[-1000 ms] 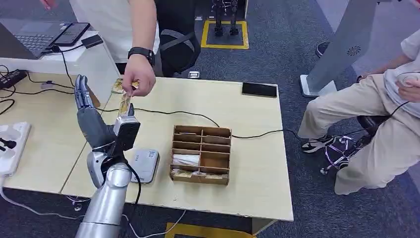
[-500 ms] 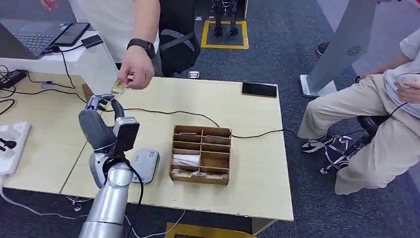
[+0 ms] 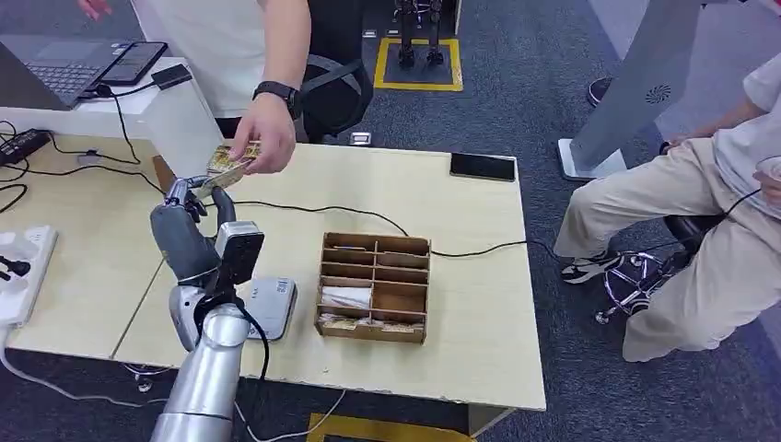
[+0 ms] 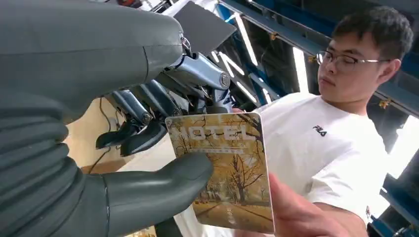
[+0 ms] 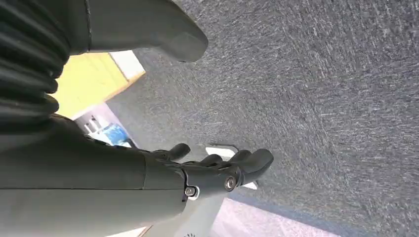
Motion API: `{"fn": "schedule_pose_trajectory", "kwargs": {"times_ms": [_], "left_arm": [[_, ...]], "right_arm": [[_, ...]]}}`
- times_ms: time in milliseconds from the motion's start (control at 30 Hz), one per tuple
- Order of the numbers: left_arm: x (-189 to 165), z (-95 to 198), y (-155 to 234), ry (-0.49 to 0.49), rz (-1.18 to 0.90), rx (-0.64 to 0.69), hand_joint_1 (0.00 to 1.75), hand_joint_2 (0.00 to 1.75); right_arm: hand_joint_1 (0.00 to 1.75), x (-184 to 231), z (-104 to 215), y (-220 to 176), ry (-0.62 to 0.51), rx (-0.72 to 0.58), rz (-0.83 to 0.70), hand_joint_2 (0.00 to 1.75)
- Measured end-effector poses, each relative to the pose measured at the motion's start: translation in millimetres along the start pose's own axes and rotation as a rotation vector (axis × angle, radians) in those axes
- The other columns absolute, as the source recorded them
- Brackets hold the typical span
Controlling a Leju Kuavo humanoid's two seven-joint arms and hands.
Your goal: Pass the card to the sensor for recognition and then transmit it.
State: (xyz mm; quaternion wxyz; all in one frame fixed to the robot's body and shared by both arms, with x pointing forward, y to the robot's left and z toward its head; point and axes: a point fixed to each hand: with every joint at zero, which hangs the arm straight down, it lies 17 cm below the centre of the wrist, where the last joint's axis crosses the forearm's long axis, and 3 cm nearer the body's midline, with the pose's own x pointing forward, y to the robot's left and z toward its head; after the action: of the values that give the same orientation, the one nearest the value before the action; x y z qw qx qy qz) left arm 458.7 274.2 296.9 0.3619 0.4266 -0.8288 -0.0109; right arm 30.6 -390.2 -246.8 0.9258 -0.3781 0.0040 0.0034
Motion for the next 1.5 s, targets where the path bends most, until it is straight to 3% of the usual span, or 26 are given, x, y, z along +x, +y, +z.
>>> {"fn": "schedule_pose_trajectory", "kwargs": {"times_ms": [433,733,1333,1500], "left_arm": [[-19,28,29,-0.057,-0.212,-0.014,1.75,1.75],[-50,50,44,-0.012,-0.354,-0.052,1.75,1.75],[-98,98,18,0.111,-0.462,-0.221,1.75,1.75],[-109,124,1,0.158,-0.485,-0.306,1.75,1.75]], "right_arm": [[0.00,-1,1,3,0.003,0.012,-0.015,1.75],[0.00,1,1,4,-0.002,0.018,-0.027,1.75],[0.00,6,2,6,-0.018,0.023,-0.033,1.75],[0.00,7,1,5,-0.023,0.025,-0.043,1.75]]}}
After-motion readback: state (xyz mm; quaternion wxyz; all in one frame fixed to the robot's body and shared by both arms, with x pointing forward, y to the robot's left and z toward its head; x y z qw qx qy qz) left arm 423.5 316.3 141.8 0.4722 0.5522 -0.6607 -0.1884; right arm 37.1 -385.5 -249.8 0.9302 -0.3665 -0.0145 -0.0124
